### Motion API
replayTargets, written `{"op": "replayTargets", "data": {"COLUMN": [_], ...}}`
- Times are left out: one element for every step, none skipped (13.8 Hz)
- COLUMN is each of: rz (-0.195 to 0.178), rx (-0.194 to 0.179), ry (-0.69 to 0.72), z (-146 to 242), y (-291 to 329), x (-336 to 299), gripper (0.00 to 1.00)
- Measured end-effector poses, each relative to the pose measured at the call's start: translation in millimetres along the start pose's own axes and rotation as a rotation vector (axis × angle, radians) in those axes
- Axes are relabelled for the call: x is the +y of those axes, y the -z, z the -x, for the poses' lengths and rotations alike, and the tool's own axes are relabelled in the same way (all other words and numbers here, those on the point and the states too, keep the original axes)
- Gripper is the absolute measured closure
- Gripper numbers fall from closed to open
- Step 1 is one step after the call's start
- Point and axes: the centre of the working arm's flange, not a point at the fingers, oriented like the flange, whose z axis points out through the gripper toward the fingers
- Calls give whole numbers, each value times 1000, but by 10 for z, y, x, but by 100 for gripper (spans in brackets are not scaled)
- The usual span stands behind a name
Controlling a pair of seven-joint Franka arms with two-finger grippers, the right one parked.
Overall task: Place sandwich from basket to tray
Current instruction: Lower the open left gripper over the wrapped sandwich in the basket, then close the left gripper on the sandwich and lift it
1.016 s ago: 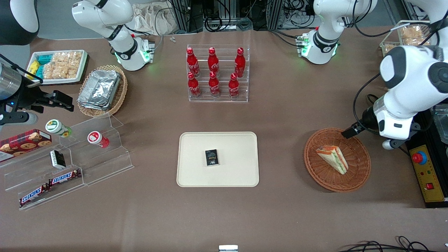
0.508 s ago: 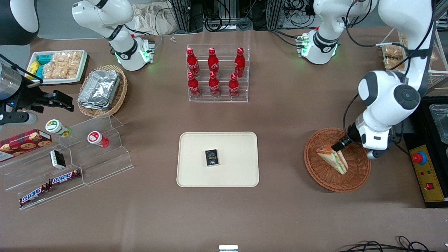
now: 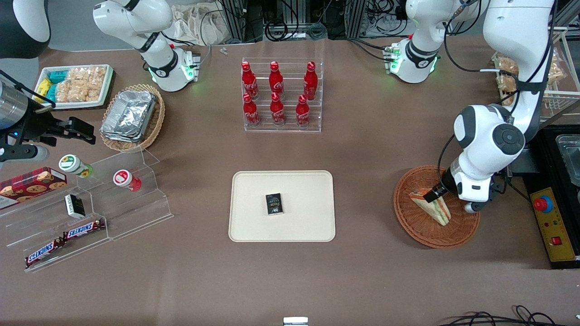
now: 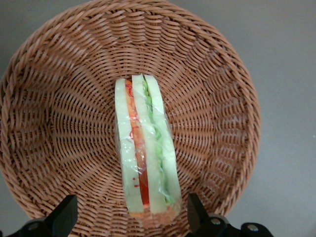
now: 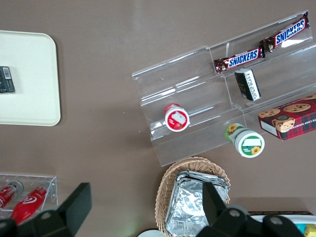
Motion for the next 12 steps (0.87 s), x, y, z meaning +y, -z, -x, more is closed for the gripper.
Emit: {"op": "replayTargets", "data": {"rz": [-6,-11,-19,-28,-34,-37,-39,-40,-40,-37,-33,-32], "rx": [8,15,19,21,20,18,16,14,15,18,21,22], "ry": [1,2,-2,-7,-10,-12,-12,-12,-12,-12,-12,-12], "z": [16,36,56,68,68,64,59,54,50,44,41,40], "y": [-49,-109,-174,-240,-294,-337,-370,-391,-405,-412,-414,-417], "x": [27,53,70,77,82,85,90,94,98,104,109,110], "gripper": [0,0,0,0,0,1,4,15,29,38,50,58]}}
